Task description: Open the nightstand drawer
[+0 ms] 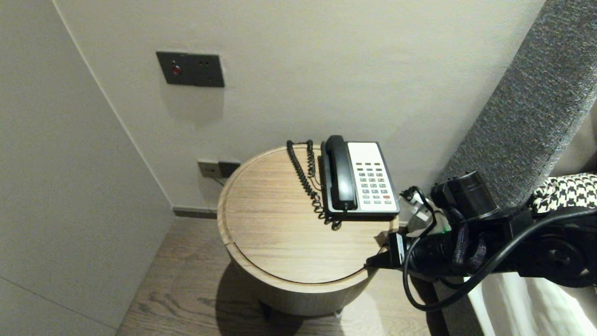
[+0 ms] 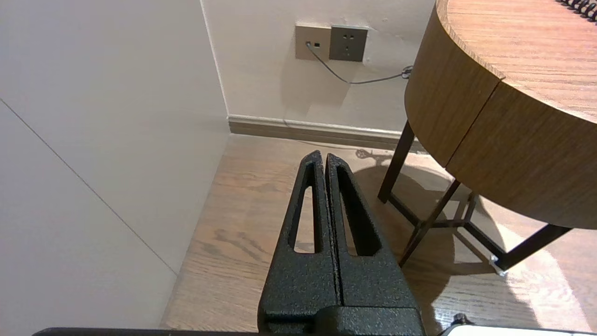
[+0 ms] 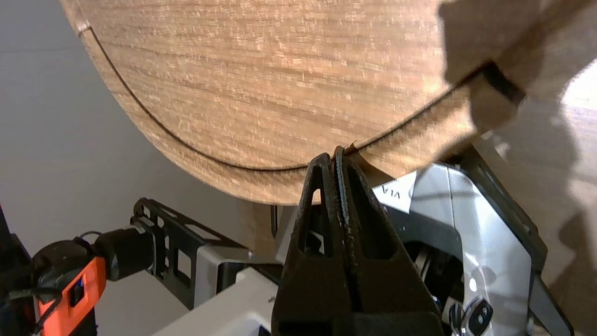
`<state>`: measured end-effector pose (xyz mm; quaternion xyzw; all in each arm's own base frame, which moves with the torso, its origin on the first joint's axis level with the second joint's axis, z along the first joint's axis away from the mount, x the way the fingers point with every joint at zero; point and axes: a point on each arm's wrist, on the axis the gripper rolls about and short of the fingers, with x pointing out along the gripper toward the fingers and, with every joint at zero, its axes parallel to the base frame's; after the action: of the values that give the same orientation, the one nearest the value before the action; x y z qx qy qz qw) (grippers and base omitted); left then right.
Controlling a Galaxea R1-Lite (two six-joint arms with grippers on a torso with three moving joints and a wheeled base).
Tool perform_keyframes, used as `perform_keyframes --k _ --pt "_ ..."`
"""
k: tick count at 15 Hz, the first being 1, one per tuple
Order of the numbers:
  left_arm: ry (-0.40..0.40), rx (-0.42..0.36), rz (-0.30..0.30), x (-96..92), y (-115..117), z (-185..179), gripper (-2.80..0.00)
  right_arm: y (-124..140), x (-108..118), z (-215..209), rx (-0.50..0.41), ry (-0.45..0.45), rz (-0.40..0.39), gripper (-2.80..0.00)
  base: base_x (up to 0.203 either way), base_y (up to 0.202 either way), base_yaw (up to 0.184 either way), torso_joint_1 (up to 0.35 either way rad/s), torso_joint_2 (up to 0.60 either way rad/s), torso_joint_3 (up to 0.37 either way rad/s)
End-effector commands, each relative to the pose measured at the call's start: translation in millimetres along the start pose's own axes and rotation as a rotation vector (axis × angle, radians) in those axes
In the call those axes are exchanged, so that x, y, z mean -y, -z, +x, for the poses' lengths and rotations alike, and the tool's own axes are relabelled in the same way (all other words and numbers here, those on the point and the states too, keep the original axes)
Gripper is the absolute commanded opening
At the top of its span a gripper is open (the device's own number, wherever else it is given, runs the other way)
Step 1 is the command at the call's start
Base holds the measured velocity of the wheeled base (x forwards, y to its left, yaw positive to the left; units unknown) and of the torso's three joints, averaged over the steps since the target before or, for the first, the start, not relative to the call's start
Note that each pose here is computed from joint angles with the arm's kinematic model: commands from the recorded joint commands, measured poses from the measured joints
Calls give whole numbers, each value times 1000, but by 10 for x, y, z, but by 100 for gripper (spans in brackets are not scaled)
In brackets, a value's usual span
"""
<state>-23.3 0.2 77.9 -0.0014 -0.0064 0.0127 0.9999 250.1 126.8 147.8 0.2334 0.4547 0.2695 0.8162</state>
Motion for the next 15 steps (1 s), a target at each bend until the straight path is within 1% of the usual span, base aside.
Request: perform_keyframes --k 1,4,7,11,15 --pt "-1 2 0 0 -1 -1 -280 6 14 32 2 -4 0 -280 0 0 0 0 0 0" --pt "-1 2 0 0 -1 -1 -280 44 47 44 -7 6 6 -280 0 0 0 0 0 0" --pt "-1 2 0 0 -1 -1 -280 87 32 28 -15 3 2 -280 0 0 0 0 0 0" --pt "-1 1 0 0 1 -1 -280 217 -16 41 -47 5 -17 -280 0 0 0 0 0 0" --pt "-1 1 0 0 1 -1 -280 309 20 12 -68 13 -11 -280 0 0 0 0 0 0"
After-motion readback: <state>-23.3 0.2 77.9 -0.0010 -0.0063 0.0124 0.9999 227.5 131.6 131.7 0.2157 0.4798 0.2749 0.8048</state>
